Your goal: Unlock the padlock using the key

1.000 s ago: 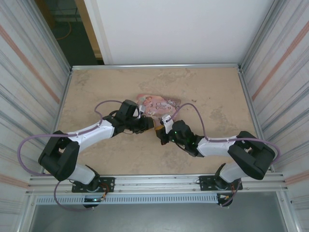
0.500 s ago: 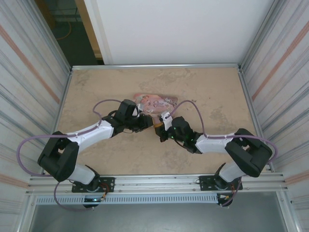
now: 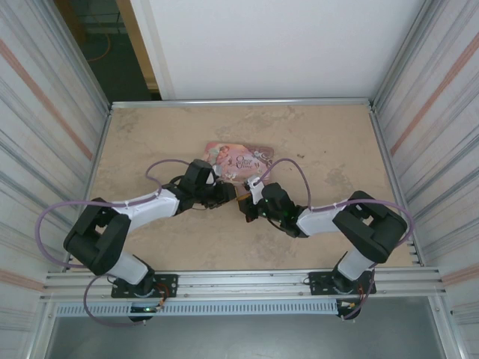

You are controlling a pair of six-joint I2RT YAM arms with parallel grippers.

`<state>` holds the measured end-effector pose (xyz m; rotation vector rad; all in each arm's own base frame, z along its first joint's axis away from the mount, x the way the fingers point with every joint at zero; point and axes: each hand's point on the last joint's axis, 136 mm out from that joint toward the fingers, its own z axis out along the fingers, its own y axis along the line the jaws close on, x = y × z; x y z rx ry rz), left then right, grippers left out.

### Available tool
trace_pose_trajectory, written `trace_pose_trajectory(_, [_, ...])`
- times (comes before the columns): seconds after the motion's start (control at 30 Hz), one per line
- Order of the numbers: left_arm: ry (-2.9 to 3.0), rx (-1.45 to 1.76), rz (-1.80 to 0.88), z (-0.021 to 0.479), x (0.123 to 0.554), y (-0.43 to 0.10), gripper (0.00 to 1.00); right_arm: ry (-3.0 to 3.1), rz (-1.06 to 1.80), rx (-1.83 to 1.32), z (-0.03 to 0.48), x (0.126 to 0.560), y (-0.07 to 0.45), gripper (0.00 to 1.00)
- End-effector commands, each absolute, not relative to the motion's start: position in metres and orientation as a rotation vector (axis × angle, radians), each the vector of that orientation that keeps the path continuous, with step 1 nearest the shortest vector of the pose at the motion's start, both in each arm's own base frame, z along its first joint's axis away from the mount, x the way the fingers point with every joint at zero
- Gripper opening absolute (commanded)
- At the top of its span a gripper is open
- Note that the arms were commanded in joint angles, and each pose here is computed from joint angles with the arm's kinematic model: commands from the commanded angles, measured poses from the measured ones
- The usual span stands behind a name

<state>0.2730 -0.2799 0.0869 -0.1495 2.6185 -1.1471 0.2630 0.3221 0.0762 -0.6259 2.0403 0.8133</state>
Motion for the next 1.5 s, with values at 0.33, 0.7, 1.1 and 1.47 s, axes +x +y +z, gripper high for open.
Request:
trace_pose_trajectory(0.33, [2.639,-0.119,-1.22,0.071,0.265,-0.286,0.3,2.062,0.841,-0.534,0.055,0.267,0.321,0.0])
trace_pose_trajectory(0.7, [2.602,-0.106,-1.167,0.075,0.266,-0.276,0.49,2.097,0.839,-0.538,0.041,0.262,0.318,0.0])
trace_pose_trajectory(1.1, [2.489,-0.132,-1.11,0.107,0.263,-0.241,0.57,2.114,0.876,-0.538,0.046,0.257,0.321,0.0])
trace_pose_trajectory(1.47, [2.351,-0.246,-1.186,0.127,0.256,-0.213,0.6,2.216,0.953,-0.501,0.05,0.256,0.331,0.0])
